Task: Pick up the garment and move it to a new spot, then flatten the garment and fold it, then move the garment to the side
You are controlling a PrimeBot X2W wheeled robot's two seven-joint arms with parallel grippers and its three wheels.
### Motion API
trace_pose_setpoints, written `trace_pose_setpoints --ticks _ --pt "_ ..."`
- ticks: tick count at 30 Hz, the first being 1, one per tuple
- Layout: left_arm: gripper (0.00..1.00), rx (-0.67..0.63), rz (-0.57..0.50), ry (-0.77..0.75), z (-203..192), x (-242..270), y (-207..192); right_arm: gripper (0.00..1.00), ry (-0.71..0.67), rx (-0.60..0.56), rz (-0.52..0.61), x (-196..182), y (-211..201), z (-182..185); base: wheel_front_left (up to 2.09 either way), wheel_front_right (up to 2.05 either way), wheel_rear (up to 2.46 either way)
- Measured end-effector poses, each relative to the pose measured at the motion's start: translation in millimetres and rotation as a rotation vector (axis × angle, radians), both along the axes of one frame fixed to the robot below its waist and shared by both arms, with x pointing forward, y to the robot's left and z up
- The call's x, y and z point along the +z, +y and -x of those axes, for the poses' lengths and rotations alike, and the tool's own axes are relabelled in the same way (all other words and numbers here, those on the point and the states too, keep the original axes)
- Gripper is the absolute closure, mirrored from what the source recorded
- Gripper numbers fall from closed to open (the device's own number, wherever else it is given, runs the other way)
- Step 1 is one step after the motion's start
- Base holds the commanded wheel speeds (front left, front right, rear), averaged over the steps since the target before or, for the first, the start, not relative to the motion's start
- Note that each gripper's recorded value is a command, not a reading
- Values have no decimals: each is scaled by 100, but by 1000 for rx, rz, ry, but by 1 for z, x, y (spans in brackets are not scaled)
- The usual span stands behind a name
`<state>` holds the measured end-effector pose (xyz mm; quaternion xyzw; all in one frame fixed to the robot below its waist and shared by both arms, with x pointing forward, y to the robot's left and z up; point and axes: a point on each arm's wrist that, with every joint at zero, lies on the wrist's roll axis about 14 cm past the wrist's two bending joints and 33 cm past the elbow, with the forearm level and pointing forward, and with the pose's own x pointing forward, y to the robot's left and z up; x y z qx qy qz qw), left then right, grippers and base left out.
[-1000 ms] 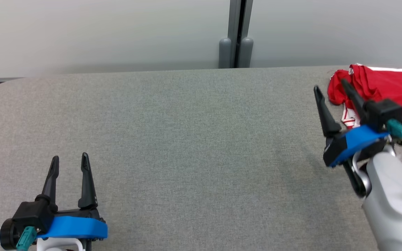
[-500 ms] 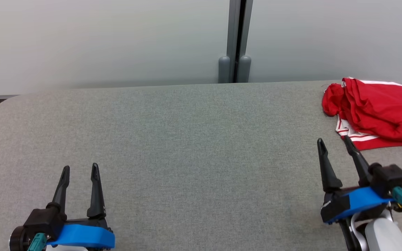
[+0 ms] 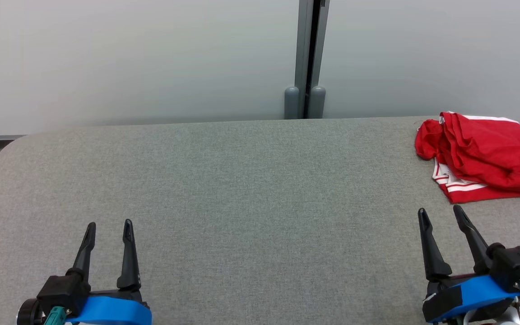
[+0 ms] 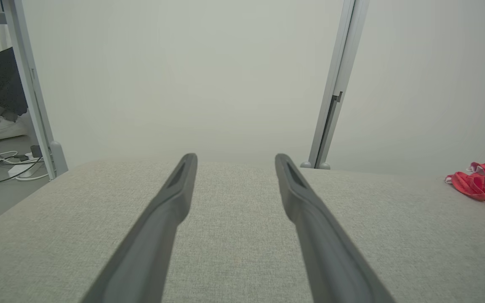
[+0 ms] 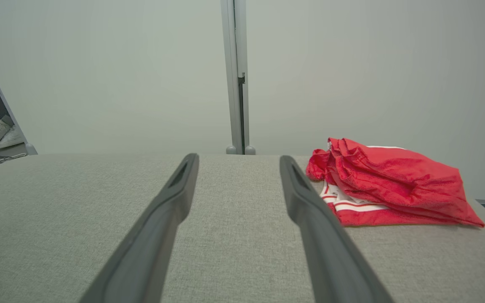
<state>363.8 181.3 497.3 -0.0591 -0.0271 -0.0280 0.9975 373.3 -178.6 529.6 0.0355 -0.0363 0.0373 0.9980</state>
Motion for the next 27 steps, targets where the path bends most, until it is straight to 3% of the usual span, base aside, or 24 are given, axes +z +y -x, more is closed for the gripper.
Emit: trace_pose_setpoints --ticks 17,18,27 --pt "0 1 8 10 0 -3 1 0 10 0 -17 -3 0 2 0 0 0" --pt "100 1 6 11 0 -3 2 100 12 0 -18 -4 0 2 0 0 0" --pt "100 17 86 122 12 -34 1 100 98 -8 -91 -29 0 7 0 0 0"
